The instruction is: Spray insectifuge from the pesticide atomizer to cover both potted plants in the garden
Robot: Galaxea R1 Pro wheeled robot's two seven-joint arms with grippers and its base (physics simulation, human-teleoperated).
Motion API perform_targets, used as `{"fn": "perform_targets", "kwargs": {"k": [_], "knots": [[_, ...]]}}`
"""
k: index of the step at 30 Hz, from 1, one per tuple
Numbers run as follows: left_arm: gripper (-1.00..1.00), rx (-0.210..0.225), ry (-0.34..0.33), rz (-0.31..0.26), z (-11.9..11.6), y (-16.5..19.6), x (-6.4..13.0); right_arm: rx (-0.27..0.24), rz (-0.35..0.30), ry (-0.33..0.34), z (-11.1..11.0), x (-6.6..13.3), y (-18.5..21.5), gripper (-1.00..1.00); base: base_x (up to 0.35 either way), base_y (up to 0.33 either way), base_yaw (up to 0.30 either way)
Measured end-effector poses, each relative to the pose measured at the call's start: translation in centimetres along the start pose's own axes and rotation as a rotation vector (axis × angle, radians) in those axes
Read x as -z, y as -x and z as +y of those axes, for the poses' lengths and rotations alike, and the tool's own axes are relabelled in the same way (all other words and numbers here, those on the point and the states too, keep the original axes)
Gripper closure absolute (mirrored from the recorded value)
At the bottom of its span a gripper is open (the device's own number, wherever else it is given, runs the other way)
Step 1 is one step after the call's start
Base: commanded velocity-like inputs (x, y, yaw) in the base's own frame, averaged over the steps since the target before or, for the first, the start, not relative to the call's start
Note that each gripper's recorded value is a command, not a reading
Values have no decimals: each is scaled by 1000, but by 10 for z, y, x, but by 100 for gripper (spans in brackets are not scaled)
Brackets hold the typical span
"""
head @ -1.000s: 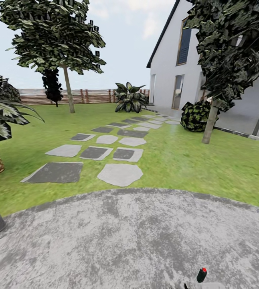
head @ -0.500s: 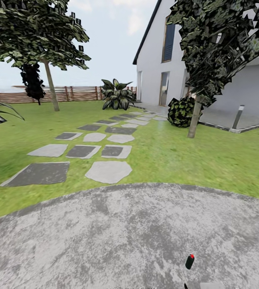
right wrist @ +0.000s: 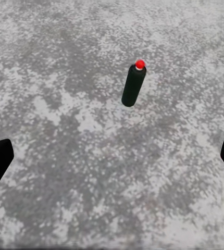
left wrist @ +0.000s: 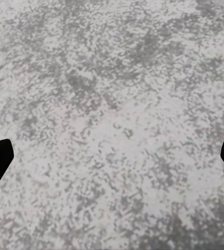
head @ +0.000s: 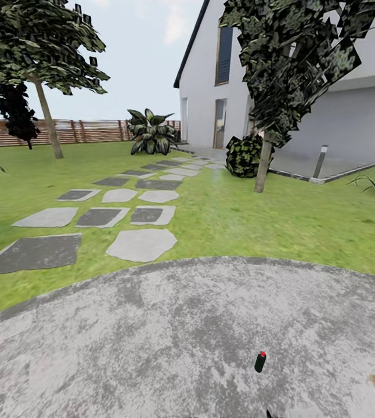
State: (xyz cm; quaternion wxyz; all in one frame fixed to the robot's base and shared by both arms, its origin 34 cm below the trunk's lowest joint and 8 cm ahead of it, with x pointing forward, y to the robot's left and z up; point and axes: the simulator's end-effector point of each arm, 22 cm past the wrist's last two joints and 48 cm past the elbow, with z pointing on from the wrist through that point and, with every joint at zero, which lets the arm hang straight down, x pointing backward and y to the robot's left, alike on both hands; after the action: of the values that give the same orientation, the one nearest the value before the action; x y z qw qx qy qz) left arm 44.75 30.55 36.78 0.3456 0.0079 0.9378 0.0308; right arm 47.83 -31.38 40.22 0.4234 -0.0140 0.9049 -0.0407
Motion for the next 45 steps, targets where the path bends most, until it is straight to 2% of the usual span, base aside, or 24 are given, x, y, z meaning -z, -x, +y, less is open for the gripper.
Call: {"fn": "perform_targets", "kwargs": {"k": [16,45], "knots": [[-100,-1,-1,24,-2,-37,-22,3,24,4,4,-17,-40,-100,0,0,-96],[-100,-1,-1,24,-6,-89,-61,10,32,10,12,-46,-101,-100,0,0,-2]]}}
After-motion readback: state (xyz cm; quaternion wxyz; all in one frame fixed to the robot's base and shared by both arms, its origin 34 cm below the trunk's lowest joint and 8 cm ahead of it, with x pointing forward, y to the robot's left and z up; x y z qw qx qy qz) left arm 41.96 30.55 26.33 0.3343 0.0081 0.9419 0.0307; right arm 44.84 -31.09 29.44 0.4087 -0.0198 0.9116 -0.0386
